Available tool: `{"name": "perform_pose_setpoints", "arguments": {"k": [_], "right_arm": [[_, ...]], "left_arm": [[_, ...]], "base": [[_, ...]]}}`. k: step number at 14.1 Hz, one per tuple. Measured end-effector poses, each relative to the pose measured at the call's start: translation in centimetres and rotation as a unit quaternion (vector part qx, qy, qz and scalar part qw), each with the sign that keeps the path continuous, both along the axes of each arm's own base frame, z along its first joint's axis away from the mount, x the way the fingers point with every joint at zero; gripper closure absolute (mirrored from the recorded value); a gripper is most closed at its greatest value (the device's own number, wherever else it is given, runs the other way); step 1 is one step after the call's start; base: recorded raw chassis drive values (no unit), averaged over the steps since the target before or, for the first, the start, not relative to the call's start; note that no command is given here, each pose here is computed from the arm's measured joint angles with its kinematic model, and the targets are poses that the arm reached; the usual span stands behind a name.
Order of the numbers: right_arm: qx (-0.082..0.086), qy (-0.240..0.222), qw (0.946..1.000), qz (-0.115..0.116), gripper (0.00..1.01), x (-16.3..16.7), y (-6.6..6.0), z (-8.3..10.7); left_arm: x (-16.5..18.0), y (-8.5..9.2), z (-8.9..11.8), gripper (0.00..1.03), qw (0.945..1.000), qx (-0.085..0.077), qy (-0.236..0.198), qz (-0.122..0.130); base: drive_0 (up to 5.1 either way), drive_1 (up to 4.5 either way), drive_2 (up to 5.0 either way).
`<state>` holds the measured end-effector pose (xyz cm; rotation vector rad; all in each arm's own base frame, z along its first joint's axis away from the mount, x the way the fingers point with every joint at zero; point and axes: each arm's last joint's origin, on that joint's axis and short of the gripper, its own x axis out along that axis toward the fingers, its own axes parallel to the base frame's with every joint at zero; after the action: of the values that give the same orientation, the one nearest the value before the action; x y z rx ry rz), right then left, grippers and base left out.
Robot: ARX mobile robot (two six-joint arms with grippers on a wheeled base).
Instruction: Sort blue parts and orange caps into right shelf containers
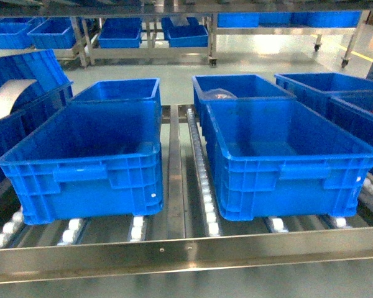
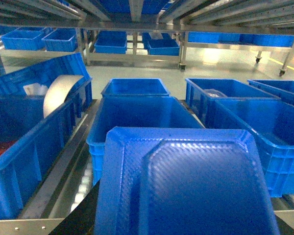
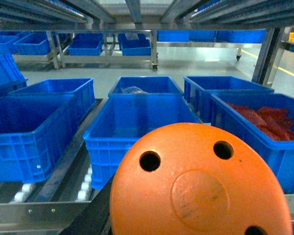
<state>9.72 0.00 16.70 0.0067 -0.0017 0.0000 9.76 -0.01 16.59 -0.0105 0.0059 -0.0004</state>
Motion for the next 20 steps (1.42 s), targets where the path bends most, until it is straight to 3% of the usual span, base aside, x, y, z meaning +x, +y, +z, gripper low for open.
{"name": "perform_pose_setpoints", "arguments": {"k": [20], "right_arm": [[0.0, 0.0, 1.0, 0.0, 0.57, 0.0, 0.0, 0.0]], "left_arm": [[0.0, 0.01, 0.0, 0.62, 1.0, 0.0, 0.0, 0.001]], "base": [[0.2, 0.34, 0.1]]}}
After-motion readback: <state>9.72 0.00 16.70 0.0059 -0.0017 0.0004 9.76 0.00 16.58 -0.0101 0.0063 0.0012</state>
